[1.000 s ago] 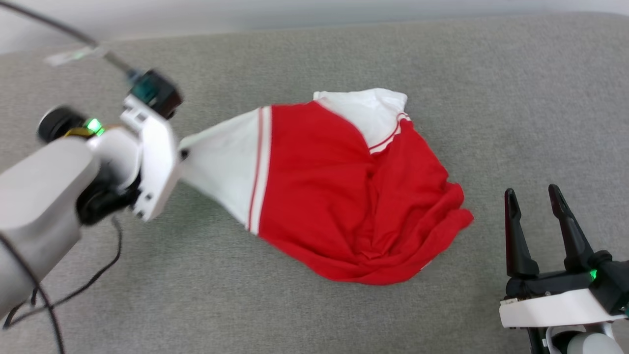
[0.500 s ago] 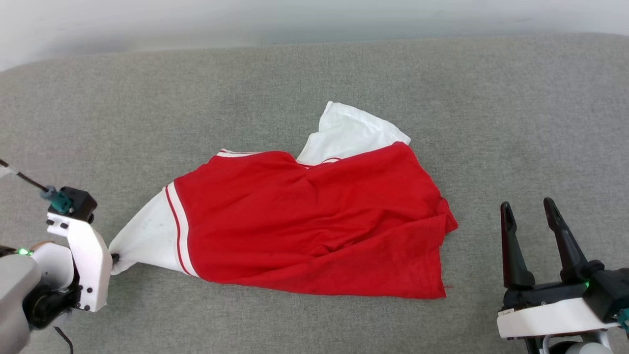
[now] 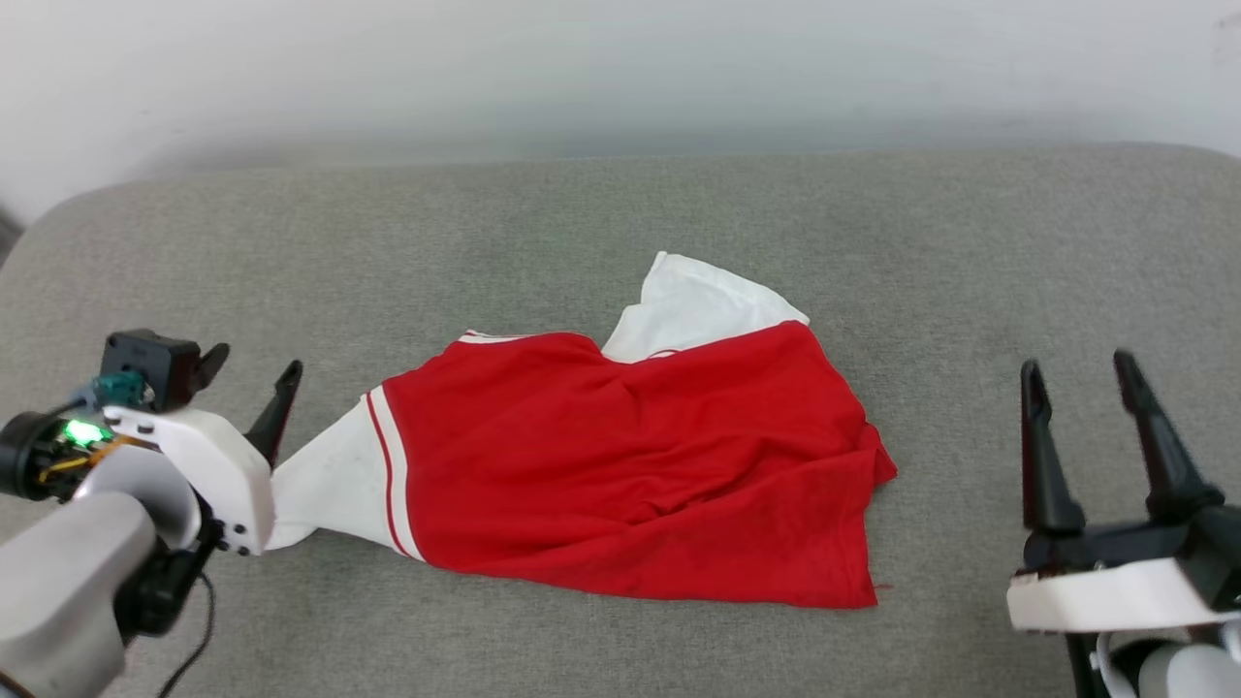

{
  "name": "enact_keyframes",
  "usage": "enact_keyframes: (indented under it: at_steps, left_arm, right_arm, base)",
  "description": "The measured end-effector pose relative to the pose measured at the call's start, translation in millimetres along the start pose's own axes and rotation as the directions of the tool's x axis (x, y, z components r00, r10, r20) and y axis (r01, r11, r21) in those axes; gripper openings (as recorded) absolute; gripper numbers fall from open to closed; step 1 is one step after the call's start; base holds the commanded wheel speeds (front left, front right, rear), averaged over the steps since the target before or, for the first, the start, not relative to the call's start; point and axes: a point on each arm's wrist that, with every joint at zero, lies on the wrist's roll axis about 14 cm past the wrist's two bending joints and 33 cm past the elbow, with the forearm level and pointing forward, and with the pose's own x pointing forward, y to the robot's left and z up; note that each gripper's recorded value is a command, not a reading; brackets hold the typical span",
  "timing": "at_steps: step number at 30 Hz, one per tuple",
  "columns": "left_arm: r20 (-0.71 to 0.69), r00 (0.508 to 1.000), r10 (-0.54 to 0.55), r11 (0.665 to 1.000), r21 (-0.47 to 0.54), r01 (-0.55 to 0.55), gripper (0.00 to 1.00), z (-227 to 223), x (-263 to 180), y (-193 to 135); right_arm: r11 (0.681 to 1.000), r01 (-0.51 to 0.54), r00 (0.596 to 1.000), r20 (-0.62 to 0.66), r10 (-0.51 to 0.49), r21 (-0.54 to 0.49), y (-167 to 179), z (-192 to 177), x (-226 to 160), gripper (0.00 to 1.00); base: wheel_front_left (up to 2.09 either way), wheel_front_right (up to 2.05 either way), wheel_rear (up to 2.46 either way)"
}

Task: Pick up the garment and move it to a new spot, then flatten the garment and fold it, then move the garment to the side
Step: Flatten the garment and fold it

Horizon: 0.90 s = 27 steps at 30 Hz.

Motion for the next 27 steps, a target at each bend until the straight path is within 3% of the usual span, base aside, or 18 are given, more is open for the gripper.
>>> enact_keyframes:
  at_steps: [6, 11, 16, 19, 22, 27]
  left_arm:
    - [0.164, 0.98, 0.108, 0.994, -0.048, -0.102, 1.0, 24.9, -17.8, -10.0]
    - [0.307, 0.927, 0.216, 0.976, -0.1, -0.194, 1.0, 50.3, -37.5, -18.3]
    - [0.359, 0.87, 0.337, 0.941, -0.146, -0.304, 1.0, 46.5, -58.4, -13.1]
    - [0.361, 0.851, 0.382, 0.924, -0.175, -0.341, 1.0, 37.1, -68.5, -14.7]
    - [0.355, 0.839, 0.412, 0.911, -0.2, -0.362, 1.0, 28.4, -75.2, -18.2]
    - [0.326, 0.845, 0.423, 0.903, -0.223, -0.366, 1.0, 11.8, -74.6, -24.7]
  right_arm:
    - [0.996, -0.032, 0.989, 0.142, 0.044, -0.086, 9.3, 43.3, 31.0, 1.0]
    - [0.98, -0.097, 0.959, 0.247, 0.139, -0.173, 26.7, 77.7, 62.1, 1.0]
    - [0.949, -0.197, 0.934, 0.246, 0.258, -0.245, 46.0, 81.4, 90.5, 1.0]
    - [0.914, -0.275, 0.93, 0.157, 0.331, -0.298, 55.1, 59.4, 108.1, 1.0]
    - [0.868, -0.371, 0.922, -0.023, 0.386, -0.331, 65.9, 26.9, 126.2, 1.0]
    - [0.77, -0.537, 0.834, -0.357, 0.421, -0.346, 77.6, -27.4, 143.1, 1.0]
  base:
    - [0.0, 0.0, 0.0]
    - [0.0, 0.0, 0.0]
    - [0.0, 0.0, 0.0]
    - [0.0, 0.0, 0.0]
    - [0.0, 0.0, 0.0]
    - [0.0, 0.0, 0.0]
